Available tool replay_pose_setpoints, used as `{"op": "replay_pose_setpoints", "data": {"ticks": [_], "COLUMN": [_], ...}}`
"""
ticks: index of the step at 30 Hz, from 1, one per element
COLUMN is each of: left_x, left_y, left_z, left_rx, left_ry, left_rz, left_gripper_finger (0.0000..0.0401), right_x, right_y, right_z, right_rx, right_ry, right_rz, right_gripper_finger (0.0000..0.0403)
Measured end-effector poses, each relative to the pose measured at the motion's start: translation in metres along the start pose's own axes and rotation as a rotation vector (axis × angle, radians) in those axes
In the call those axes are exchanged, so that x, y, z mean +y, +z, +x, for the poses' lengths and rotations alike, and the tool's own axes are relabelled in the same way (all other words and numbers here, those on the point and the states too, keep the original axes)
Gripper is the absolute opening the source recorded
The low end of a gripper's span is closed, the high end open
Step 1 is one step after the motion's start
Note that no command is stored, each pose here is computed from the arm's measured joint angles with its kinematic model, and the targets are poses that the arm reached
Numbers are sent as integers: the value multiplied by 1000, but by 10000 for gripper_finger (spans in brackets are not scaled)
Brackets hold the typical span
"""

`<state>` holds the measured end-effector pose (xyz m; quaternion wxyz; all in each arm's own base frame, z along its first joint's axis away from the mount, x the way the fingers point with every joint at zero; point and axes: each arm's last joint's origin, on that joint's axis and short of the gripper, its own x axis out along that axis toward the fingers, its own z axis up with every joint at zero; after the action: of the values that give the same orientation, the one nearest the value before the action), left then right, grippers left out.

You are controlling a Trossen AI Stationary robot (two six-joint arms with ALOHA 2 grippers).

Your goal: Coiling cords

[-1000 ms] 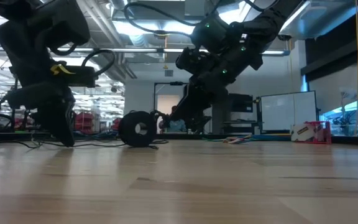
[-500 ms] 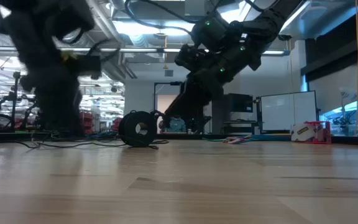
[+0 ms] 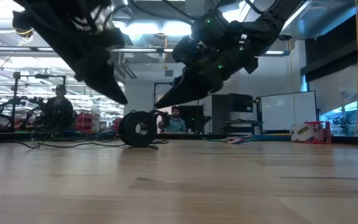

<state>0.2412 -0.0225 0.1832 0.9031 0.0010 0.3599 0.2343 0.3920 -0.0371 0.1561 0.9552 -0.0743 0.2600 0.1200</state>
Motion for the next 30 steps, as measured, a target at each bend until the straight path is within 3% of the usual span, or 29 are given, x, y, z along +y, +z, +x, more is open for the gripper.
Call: {"op": "replay_pose_setpoints", "data": {"ticks": [5,9,17,23,30], "left_x": [7,9,9,6,-3], "left_y": [-10,-14,-15,-11,0], "left_z": [15,17,18,12,-10], "left_rx": [18,9,4,-13,-94], "left_ry": [0,-1,-5,-21,-93], "left_rz": [10,-4,13,36,33], "left_gripper_finger": [166,154,143,143,143], "right_x": [5,3,0,-1,-1], "right_y": [-3,-8,-9,-11,-5], "right_z": [16,24,33,33,25], "right_rx": [-33,-3,23,58,120], "right_ry": [-13,-47,-66,-107,-216], "right_rz": [-84,-95,-138,-141,-166], "right_gripper_finger": [250,220,133,19,8]}}
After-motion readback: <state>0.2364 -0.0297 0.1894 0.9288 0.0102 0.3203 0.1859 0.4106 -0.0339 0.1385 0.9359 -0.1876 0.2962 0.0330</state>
